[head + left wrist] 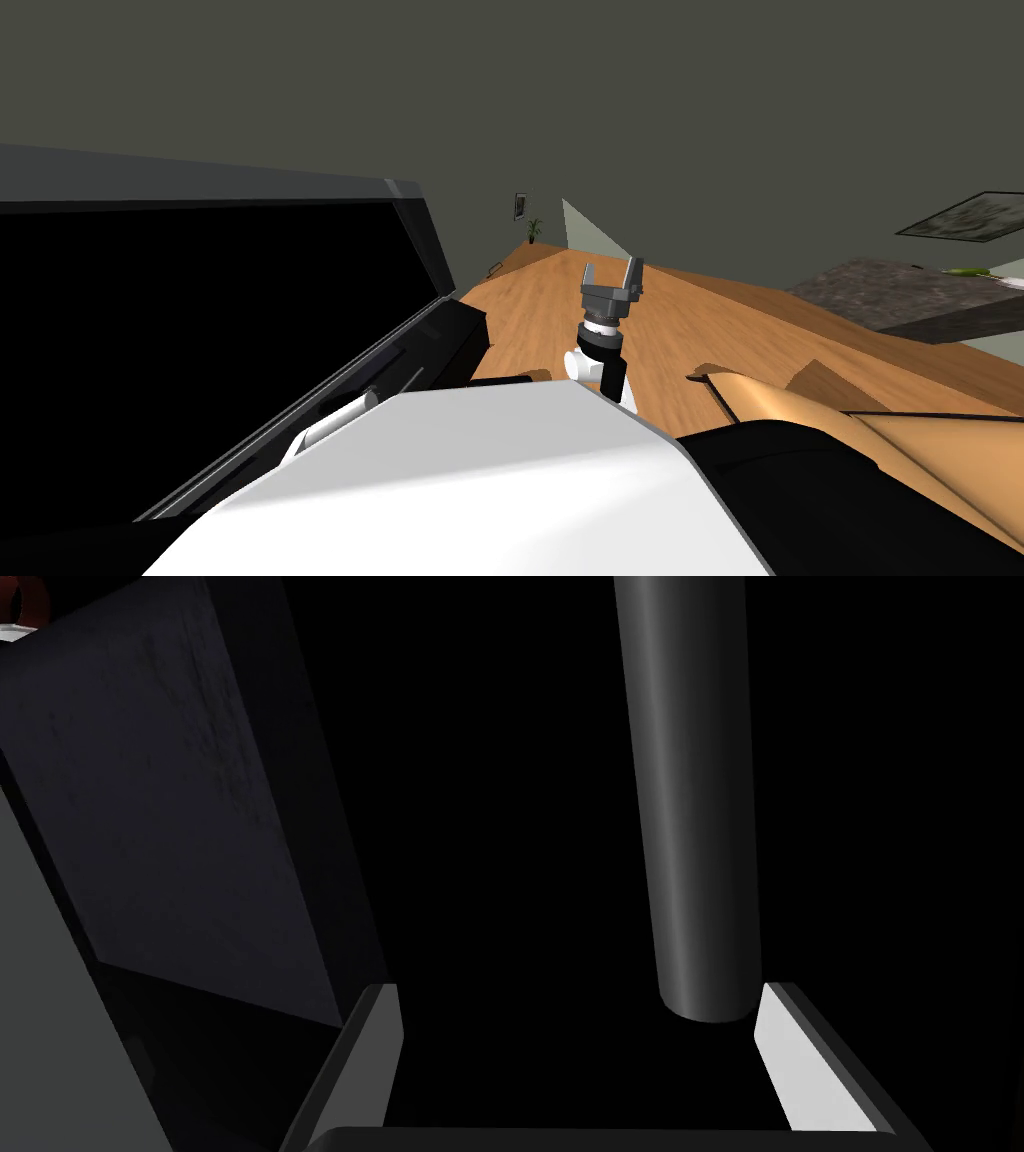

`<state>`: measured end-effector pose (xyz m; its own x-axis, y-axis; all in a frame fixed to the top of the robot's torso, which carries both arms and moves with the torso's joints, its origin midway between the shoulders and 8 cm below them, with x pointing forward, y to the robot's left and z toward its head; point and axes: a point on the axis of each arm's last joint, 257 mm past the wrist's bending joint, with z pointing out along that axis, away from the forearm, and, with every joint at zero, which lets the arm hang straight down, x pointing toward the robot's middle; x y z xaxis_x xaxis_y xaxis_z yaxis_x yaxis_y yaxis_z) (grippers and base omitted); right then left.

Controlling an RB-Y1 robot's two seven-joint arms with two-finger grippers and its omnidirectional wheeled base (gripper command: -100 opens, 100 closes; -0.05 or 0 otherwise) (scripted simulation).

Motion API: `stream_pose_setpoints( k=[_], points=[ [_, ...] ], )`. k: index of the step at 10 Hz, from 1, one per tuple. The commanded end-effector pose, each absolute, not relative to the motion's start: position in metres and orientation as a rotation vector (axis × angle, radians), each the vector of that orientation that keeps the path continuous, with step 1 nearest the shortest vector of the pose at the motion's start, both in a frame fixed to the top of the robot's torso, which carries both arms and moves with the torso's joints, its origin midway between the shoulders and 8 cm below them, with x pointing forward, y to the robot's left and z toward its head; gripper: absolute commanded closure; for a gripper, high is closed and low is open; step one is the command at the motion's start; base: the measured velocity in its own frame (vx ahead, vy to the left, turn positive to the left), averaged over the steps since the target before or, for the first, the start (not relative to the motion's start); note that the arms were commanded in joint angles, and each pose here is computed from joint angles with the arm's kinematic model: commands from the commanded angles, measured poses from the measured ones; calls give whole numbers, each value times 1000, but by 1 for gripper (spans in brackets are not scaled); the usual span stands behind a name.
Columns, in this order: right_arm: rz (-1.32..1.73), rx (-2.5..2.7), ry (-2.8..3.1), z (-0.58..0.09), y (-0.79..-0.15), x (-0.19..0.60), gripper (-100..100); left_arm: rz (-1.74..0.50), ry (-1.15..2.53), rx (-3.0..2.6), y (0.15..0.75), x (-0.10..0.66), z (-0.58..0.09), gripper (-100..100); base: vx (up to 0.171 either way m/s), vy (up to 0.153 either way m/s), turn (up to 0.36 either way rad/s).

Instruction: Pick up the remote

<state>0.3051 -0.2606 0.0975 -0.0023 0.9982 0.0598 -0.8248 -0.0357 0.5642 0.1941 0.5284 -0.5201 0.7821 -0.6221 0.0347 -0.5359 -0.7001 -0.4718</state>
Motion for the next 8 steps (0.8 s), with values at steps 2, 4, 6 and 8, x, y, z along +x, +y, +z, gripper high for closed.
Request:
stream_pose_setpoints(
  k=[2, 4, 6, 8],
  points=[
    [1539, 517, 427, 98, -261, 305, 0, -218, 834, -2637, 521, 173, -540, -100, 31, 22, -88],
    [1539, 517, 427, 98, -261, 305, 0, -191, 810, -2697, 515, 161, -550, -100, 40, 36, -120],
    [1539, 517, 427, 98, -261, 305, 0, -140, 763, -2799, 504, 141, -564, -100, 45, 29, -133],
    [1539, 517, 427, 98, -261, 305, 0, -115, 740, -2844, 499, 132, -569, -100, 32, 22, -56]
  ],
)
